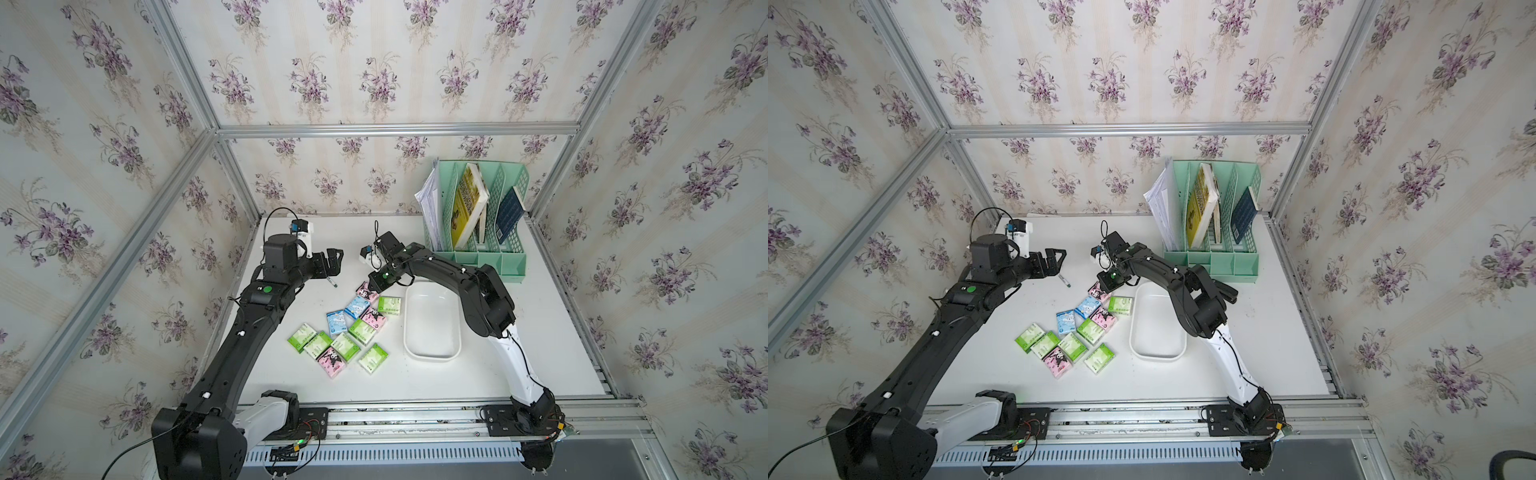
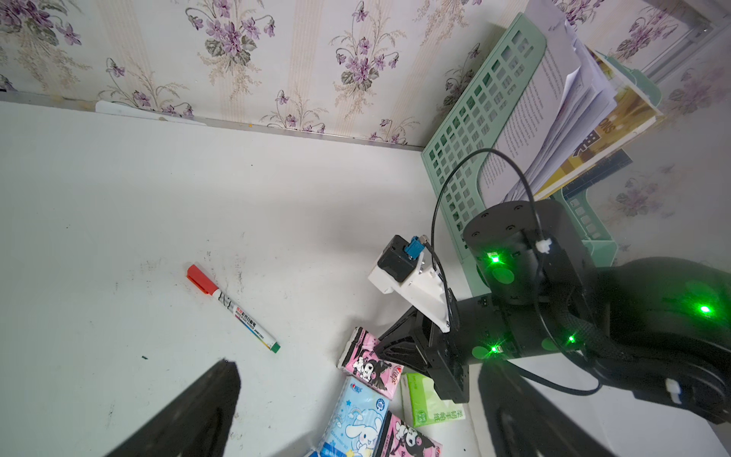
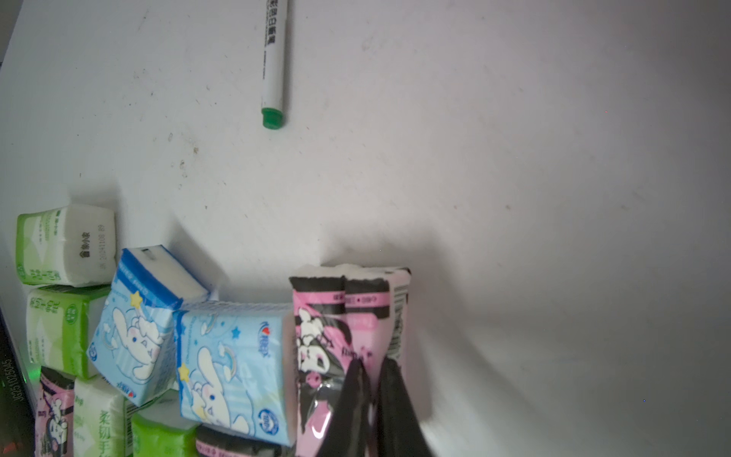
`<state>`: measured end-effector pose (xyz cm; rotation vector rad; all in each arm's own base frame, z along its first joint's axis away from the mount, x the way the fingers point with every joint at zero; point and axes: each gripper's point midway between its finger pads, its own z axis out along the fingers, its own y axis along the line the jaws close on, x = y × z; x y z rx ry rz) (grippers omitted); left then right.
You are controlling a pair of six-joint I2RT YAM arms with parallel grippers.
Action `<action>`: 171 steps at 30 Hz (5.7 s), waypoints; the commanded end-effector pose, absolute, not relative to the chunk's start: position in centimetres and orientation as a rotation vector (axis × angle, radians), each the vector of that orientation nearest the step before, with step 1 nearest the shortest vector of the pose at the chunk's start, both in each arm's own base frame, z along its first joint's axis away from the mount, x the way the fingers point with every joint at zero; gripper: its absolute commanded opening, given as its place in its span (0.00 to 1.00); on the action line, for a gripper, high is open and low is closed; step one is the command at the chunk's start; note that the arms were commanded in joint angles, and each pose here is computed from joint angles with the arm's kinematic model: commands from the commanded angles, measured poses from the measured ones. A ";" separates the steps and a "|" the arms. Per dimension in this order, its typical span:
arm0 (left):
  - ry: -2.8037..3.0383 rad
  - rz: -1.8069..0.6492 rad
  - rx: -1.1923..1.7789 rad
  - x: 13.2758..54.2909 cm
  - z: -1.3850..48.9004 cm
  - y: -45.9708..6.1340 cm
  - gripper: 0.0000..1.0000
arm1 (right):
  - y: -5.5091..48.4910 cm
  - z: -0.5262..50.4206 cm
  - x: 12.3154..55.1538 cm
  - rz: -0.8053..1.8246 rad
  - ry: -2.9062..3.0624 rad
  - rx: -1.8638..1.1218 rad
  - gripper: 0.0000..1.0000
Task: Put the pocket tissues into the storage box
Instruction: Pick up the pocket tissues from the center of the board, then place the pocket tissues in the storage box, then move the storage box to the center of the board.
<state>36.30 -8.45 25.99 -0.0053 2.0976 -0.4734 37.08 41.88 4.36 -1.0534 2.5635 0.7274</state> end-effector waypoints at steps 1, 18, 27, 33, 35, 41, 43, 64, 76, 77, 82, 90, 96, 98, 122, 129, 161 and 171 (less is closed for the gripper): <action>2.085 -0.476 -0.013 36.4 26.6 -8.4 0.99 | 42.6 7.2 37.9 0.747 2.487 -1.026 0.00; 2.069 -0.495 0.008 36.5 27.8 -8.8 0.99 | 30.7 16.9 39.6 0.582 2.327 -0.938 0.00; 2.070 -0.531 0.013 37.2 27.5 -9.4 0.99 | 23.4 15.3 35.8 0.364 2.334 -0.986 0.00; 2.077 -0.521 0.020 37.2 27.3 -9.3 0.99 | 23.3 11.1 33.7 0.410 2.444 -1.037 0.00; 2.080 -0.515 0.023 37.0 27.1 -9.2 0.99 | 23.6 10.2 33.4 0.378 2.445 -1.064 0.00; 2.083 -0.461 0.021 36.3 27.1 -8.5 0.99 | 25.2 8.6 33.0 0.381 2.459 -1.120 0.00; 2.083 -0.449 0.018 36.0 26.9 -8.3 0.99 | 25.8 8.0 32.9 0.370 2.462 -1.139 0.02; 2.090 -0.461 0.017 36.3 26.4 -8.5 0.99 | 25.1 8.4 33.2 0.319 2.628 -0.882 0.54; 2.098 -0.470 0.022 36.7 26.5 -8.7 0.99 | 23.6 4.0 31.7 0.394 2.816 -0.680 0.36; 2.098 -0.469 0.026 36.7 26.6 -8.7 0.99 | 23.7 3.8 31.8 0.394 2.817 -0.684 0.36; 2.098 -0.463 0.027 36.8 26.8 -8.6 0.99 | 24.4 3.4 32.6 0.407 2.810 -0.710 0.32; 2.102 -0.467 0.022 37.0 26.9 -8.7 0.99 | 24.9 4.2 34.0 0.382 2.745 -0.755 0.32; 2.105 -0.476 0.026 37.2 26.9 -8.8 0.99 | 24.9 4.5 34.7 0.365 2.714 -0.761 0.43; 2.106 -0.478 0.025 37.3 26.9 -8.9 0.99 | 25.2 4.5 34.7 0.395 2.708 -0.757 0.43; 2.134 -0.450 0.008 37.0 26.3 -8.4 0.99 | 27.2 7.6 37.0 0.503 2.588 -0.687 0.46; 2.134 -0.454 0.009 37.0 26.2 -8.5 0.99 | 22.8 8.3 37.1 0.402 2.607 -0.581 0.45; 2.128 -0.457 -0.017 36.8 26.4 -8.3 0.99 | 27.4 14.9 36.5 0.313 2.380 -0.712 0.46; 2.116 -0.504 -0.011 36.5 26.6 -8.9 0.99 | 38.2 12.7 34.9 0.557 2.437 -0.950 0.58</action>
